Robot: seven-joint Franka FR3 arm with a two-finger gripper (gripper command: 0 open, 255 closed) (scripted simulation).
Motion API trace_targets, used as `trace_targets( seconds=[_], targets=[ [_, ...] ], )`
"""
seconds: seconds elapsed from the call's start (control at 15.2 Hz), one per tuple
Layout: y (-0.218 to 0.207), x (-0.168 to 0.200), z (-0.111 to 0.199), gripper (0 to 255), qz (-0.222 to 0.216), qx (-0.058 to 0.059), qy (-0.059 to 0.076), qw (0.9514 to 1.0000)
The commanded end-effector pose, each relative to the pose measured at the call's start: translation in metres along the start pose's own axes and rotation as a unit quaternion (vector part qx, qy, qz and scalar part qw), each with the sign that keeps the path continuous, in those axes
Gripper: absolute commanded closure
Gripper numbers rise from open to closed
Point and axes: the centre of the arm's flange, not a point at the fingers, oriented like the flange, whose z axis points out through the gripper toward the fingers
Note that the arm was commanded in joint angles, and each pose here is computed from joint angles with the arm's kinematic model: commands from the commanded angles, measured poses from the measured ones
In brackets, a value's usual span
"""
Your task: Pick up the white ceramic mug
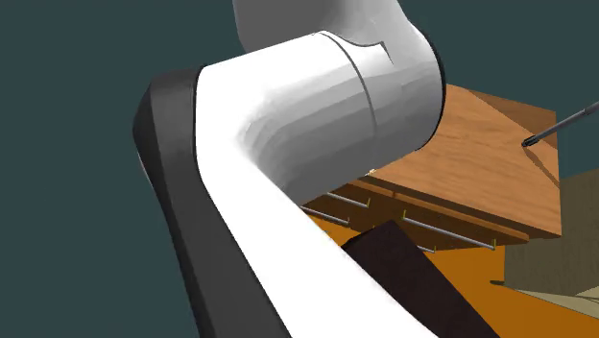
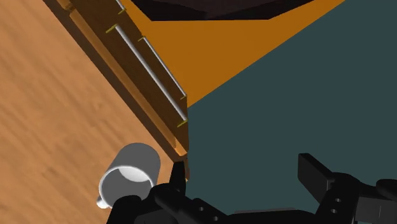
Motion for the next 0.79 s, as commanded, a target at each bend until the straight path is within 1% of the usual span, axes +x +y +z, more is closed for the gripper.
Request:
trace_targets(
  seconds=[0.0, 0.73],
  targets=[
    [0.012, 0.014, 0.021, 0, 0.0, -0.003, -0.003, 1.0],
    [0.073, 0.094, 0.126, 0, 0.0, -0.019, -0.02, 0.9996]
  ],
)
